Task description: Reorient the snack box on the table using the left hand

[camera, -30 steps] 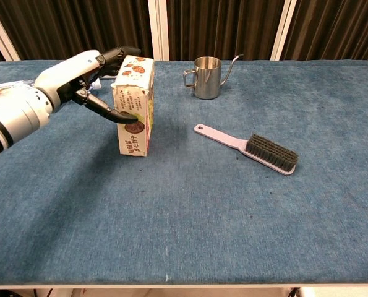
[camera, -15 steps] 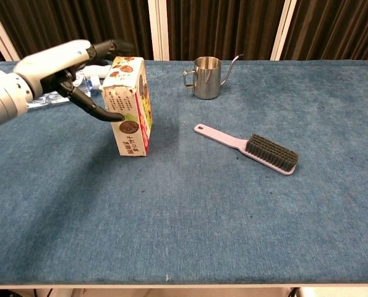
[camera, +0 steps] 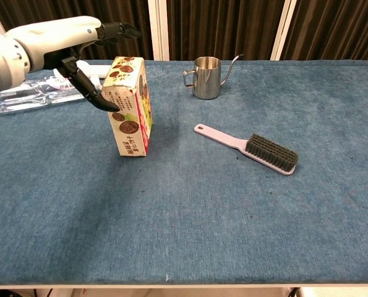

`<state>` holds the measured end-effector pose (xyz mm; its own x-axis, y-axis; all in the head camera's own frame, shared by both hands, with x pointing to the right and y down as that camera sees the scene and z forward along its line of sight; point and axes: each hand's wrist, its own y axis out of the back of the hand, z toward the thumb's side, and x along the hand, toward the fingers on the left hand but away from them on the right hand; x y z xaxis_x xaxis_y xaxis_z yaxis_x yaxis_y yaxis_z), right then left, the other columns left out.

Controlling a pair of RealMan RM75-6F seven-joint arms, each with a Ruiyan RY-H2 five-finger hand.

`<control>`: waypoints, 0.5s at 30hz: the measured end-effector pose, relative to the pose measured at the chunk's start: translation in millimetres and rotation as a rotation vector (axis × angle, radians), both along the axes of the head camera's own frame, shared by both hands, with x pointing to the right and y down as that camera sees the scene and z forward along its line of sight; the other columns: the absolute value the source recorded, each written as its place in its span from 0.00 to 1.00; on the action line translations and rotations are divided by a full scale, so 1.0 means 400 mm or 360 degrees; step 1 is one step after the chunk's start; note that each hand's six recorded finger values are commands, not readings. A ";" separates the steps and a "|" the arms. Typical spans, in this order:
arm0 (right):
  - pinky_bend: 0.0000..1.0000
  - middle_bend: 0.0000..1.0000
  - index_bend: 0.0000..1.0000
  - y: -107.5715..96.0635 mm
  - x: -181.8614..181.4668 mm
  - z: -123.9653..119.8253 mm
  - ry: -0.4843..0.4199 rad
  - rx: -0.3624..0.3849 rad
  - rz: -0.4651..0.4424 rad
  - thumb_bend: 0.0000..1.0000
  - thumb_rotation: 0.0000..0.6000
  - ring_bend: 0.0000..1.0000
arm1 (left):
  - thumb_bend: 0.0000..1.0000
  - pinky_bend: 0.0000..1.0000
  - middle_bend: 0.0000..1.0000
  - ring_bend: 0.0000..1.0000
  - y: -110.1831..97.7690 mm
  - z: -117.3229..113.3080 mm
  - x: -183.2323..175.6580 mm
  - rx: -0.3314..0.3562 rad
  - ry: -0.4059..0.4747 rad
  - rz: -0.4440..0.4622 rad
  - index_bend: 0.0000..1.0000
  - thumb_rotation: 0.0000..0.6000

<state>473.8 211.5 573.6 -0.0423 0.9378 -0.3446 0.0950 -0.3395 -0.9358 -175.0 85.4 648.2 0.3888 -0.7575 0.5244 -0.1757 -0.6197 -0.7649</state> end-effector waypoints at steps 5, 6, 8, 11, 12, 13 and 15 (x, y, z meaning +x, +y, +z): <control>0.00 0.04 0.00 0.003 0.006 0.002 -0.0004 -0.0002 0.0010 0.22 1.00 0.00 | 0.00 0.02 0.00 0.00 -0.010 -0.008 0.028 -0.0055 -0.0167 -0.0012 0.00 1.00; 0.00 0.04 0.00 0.003 0.007 0.003 -0.0005 -0.0003 0.0011 0.22 1.00 0.00 | 0.00 0.02 0.00 0.00 -0.013 -0.009 0.036 -0.0068 -0.0203 -0.0015 0.00 1.00; 0.00 0.04 0.00 0.005 0.009 0.005 -0.0008 -0.0005 0.0015 0.22 1.00 0.00 | 0.00 0.02 0.00 0.00 -0.016 -0.009 0.047 -0.0092 -0.0246 -0.0021 0.00 1.00; 0.00 0.04 0.00 0.006 0.013 0.008 -0.0010 -0.0009 0.0020 0.22 1.00 0.00 | 0.00 0.02 0.02 0.00 -0.020 -0.011 0.068 -0.0132 -0.0282 -0.0035 0.00 1.00; 0.00 0.04 0.00 0.006 0.014 0.008 -0.0010 -0.0010 0.0021 0.22 1.00 0.00 | 0.00 0.02 0.03 0.00 -0.023 -0.012 0.077 -0.0142 -0.0287 -0.0039 0.00 1.00; 0.00 0.04 0.00 0.006 0.014 0.009 -0.0010 -0.0011 0.0021 0.22 1.00 0.00 | 0.00 0.03 0.04 0.01 -0.025 -0.013 0.084 -0.0145 -0.0288 -0.0041 0.00 1.00; 0.00 0.04 0.00 0.006 0.015 0.009 -0.0012 -0.0009 0.0021 0.22 1.00 0.00 | 0.00 0.05 0.07 0.03 -0.028 -0.011 0.092 -0.0154 -0.0296 -0.0047 0.03 1.00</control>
